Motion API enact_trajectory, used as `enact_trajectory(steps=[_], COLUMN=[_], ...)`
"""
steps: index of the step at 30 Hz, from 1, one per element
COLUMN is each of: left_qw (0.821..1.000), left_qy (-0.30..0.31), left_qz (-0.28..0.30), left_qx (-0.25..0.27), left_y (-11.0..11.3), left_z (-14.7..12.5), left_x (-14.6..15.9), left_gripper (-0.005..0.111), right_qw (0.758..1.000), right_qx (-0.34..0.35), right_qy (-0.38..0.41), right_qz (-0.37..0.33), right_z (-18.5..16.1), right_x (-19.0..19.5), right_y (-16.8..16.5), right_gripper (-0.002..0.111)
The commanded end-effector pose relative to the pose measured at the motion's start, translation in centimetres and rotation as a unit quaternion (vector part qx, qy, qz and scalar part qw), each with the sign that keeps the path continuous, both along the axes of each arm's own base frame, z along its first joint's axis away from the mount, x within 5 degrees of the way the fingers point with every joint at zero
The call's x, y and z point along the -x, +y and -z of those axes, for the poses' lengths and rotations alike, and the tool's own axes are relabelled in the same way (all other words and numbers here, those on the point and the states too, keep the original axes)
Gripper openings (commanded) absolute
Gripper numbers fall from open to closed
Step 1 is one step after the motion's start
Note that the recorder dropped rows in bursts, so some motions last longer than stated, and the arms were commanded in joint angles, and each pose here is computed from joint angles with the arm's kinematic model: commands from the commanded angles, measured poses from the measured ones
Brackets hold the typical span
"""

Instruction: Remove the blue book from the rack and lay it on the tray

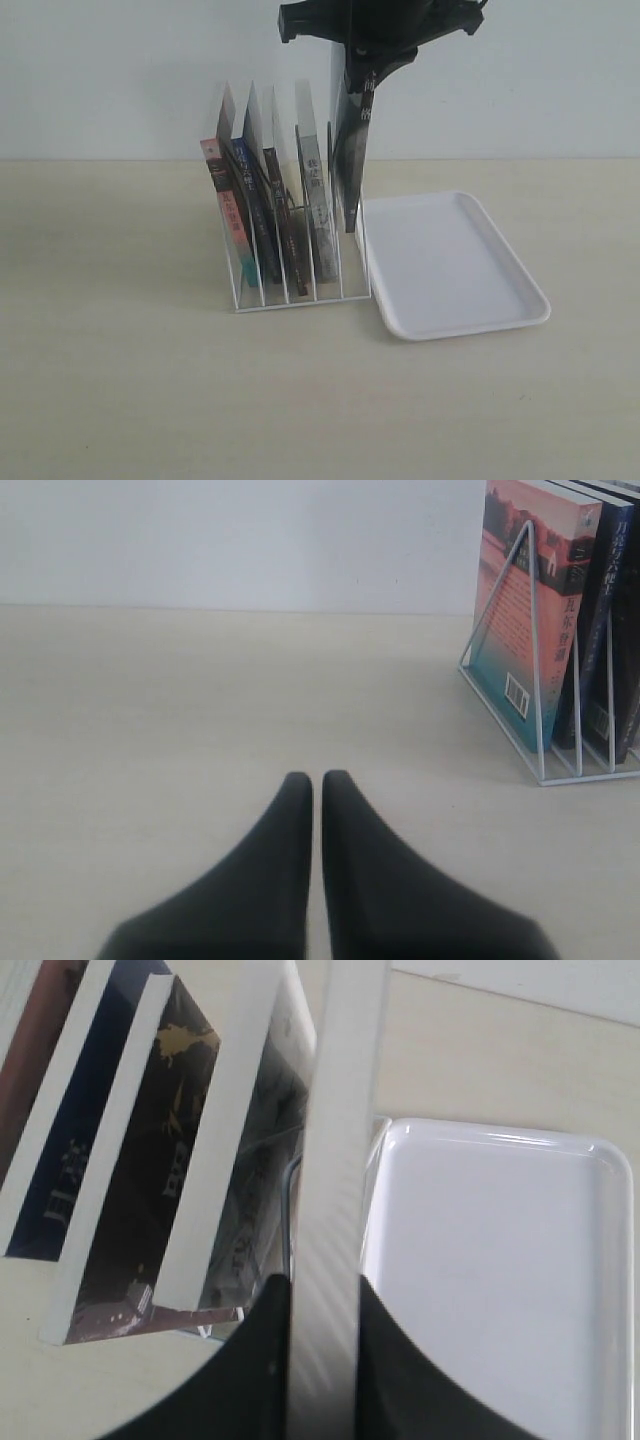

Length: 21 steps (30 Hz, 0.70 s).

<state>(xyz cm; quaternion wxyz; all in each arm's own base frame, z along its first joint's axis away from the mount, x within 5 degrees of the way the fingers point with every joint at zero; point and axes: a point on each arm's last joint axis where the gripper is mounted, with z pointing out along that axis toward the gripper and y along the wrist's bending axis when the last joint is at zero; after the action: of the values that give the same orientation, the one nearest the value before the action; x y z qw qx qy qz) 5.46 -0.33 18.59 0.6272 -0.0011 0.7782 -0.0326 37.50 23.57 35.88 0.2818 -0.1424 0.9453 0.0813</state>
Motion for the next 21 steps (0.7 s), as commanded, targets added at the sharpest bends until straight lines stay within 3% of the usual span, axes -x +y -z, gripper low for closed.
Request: enact_trajectory(steps=[1, 11, 21], left_qw=[1.000, 1.000, 1.000], left_qy=[-0.004, -0.004, -0.004], left_qz=[-0.001, -0.001, -0.001], left_qx=[0.002, 0.002, 0.002], left_y=[0.0, 0.0, 0.0], left_z=[-0.1, -0.1, -0.1], left_x=[0.0, 0.0, 0.0], left_gripper=[0.004, 0.004, 0.004], right_qw=[0.999, 1.000, 0.999], right_qx=[-0.015, 0.008, 0.020], right_qy=[-0.028, 0.007, 0.025], right_qz=[-0.006, -0.007, -0.006], right_z=[-1.1, 3.5, 4.7], right_x=[0.0, -2.1, -2.3], right_y=[0.0, 1.4, 1.5], right_gripper=[0.000, 0.000, 0.003])
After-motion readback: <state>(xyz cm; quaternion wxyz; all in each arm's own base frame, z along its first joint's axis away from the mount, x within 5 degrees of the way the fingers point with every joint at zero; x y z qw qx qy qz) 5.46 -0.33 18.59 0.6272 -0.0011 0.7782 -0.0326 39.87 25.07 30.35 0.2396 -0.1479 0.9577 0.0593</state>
